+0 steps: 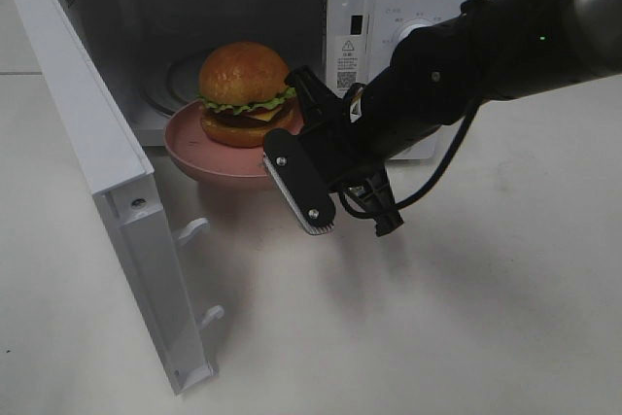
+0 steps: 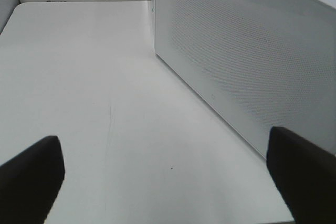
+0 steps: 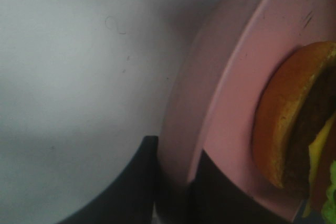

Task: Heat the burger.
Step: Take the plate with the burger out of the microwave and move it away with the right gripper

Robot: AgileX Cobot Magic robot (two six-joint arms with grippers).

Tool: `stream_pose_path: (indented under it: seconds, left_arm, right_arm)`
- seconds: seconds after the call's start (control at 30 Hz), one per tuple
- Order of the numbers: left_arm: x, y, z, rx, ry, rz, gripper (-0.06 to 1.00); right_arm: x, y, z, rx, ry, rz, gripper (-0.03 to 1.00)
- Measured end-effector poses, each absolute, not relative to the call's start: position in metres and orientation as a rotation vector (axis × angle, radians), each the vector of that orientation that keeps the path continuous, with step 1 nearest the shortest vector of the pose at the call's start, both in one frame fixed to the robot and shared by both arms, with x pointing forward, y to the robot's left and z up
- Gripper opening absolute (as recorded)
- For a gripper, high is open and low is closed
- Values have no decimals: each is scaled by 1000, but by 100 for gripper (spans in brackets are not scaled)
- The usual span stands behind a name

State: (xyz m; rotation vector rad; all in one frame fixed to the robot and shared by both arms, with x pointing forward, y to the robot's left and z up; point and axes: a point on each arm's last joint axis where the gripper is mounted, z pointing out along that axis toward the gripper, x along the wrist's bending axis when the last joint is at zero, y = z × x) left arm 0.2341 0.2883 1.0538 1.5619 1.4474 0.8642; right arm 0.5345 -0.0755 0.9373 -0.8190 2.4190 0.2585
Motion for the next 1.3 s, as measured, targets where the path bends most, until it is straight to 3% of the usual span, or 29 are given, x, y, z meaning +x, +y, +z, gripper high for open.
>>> stream_pose_path:
  seconds: [1.3]
  left_arm:
    - [234, 288, 1054, 1562, 1447, 864, 99]
  right_arm:
    - [392, -183, 990, -723, 2365, 319, 13]
